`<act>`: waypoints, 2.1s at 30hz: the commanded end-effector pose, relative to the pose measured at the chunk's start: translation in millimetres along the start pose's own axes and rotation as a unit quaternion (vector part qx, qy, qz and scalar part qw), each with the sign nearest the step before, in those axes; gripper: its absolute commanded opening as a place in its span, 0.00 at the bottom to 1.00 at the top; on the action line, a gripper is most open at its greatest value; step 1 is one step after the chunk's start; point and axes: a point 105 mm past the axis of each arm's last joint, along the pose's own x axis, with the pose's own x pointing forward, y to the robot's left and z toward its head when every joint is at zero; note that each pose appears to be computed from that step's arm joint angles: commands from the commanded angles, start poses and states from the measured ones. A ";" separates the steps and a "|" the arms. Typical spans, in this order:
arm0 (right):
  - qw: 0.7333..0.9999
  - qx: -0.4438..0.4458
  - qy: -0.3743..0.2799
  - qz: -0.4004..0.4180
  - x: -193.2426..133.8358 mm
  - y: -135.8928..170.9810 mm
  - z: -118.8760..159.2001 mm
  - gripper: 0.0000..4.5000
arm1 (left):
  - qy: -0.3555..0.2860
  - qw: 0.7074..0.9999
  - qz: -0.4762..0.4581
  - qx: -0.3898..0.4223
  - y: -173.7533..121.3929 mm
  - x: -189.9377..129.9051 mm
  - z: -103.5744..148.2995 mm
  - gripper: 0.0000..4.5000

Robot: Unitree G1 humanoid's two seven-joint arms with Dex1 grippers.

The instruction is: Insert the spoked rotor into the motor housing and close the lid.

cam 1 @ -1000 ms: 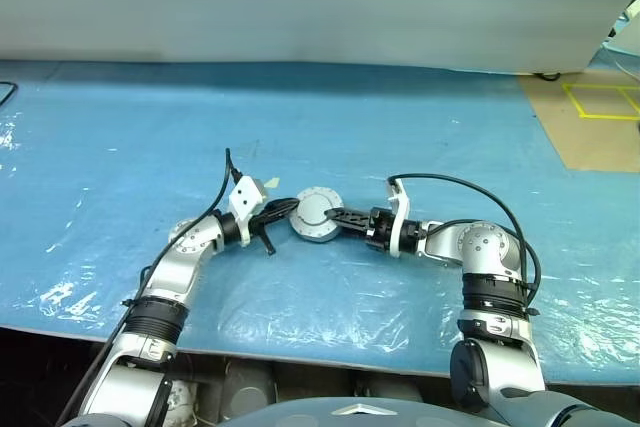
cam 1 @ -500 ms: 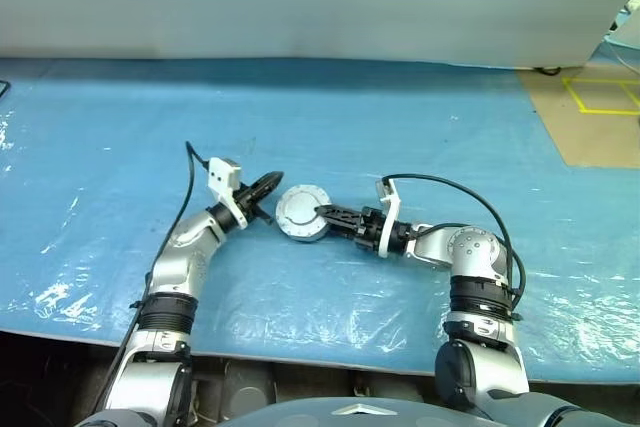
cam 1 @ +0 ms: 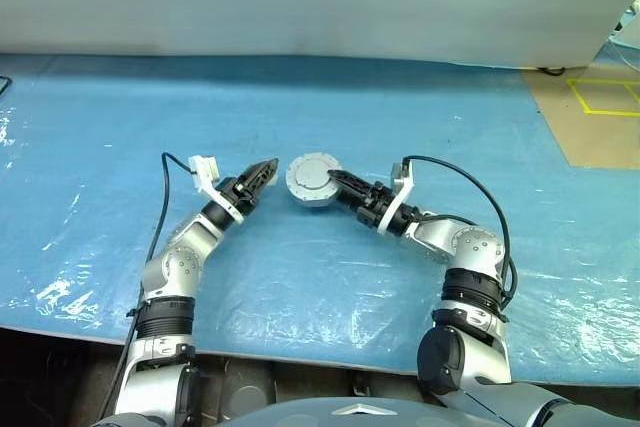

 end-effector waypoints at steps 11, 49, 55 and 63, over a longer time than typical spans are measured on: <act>0.994 -0.003 -0.021 0.111 4.9 44.7 11.2 0.53 | -0.008 0.991 -0.040 -0.130 -24.8 6.7 7.4 0.99; 0.995 -0.016 0.017 0.101 10.3 41.0 -5.5 0.53 | 0.097 0.962 -0.079 -0.242 -51.6 19.2 -32.4 0.59; 0.994 -0.029 0.004 0.107 10.9 44.3 -1.0 0.53 | 0.071 0.957 -0.094 -0.265 -55.2 21.3 -25.7 0.59; 0.983 -0.002 -0.107 0.146 4.0 58.4 41.1 0.97 | 0.002 0.951 -0.083 -0.299 -45.6 23.3 -8.6 0.59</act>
